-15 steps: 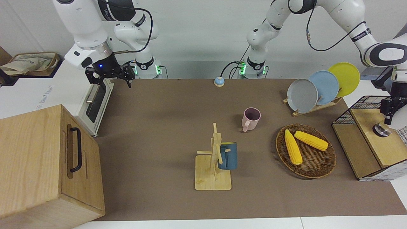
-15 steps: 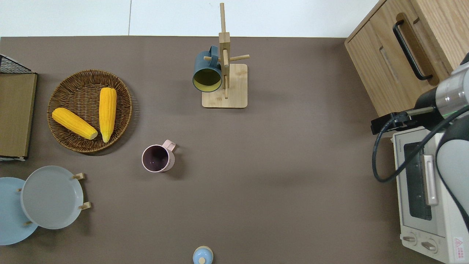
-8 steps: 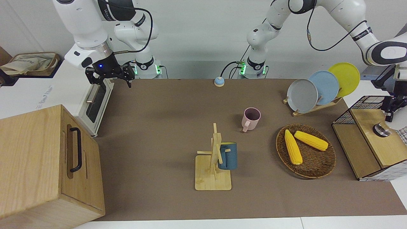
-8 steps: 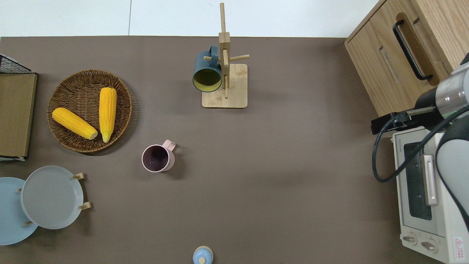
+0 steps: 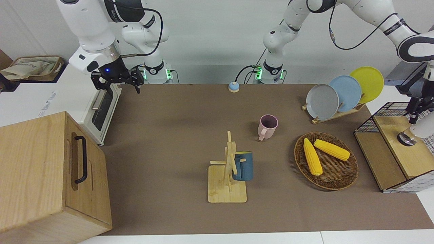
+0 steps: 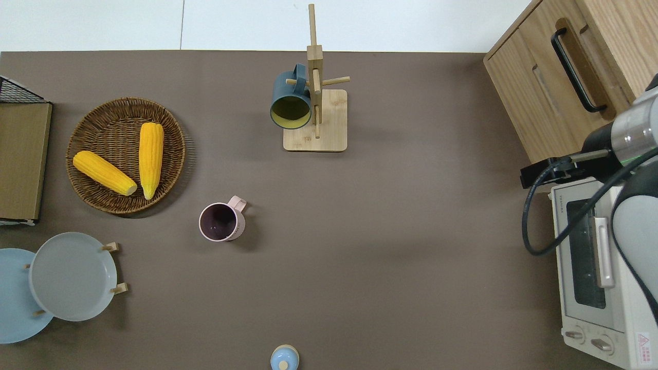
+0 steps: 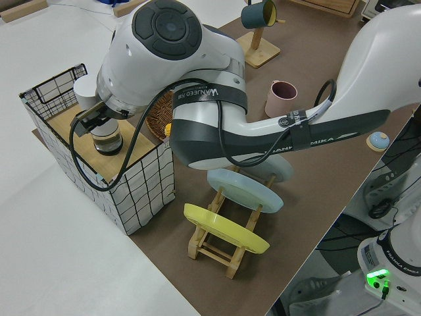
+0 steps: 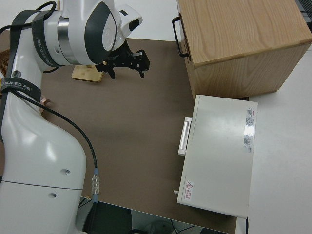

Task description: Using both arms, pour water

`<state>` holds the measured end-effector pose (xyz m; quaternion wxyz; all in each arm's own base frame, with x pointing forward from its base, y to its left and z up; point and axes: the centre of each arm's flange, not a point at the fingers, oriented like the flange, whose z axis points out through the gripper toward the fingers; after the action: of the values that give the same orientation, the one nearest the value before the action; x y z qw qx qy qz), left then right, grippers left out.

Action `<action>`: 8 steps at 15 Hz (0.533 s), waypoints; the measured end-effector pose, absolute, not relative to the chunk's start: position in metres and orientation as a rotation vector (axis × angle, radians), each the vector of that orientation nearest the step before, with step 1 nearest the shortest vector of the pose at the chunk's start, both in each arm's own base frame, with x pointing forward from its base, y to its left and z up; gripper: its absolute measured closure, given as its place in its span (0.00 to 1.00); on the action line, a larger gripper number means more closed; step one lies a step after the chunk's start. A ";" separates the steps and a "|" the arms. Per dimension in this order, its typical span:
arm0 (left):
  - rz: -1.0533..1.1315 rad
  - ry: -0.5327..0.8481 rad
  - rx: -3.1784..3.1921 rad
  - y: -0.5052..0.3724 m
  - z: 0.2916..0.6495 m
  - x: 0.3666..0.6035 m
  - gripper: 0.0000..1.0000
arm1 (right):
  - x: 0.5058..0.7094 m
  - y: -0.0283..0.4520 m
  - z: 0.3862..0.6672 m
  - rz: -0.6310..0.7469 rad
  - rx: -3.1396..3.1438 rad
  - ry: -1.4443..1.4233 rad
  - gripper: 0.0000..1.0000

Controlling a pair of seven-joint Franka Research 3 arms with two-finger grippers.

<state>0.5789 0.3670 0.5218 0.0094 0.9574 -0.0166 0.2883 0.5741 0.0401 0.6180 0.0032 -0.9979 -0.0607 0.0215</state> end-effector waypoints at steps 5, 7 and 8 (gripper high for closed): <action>0.752 -0.036 3.000 0.381 0.543 0.553 0.00 | 0.574 0.040 0.618 0.067 -3.129 -0.190 0.01; 0.708 0.002 2.999 0.379 0.554 0.545 0.00 | 0.574 0.040 0.618 0.067 -3.129 -0.190 0.01; 0.671 0.012 3.016 0.375 0.560 0.542 0.00 | 0.574 0.040 0.618 0.067 -3.129 -0.190 0.01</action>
<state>0.5416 0.3754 0.5595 0.0261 0.9758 0.0038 0.2170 0.5741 0.0401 0.6180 0.0032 -0.9979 -0.0607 0.0215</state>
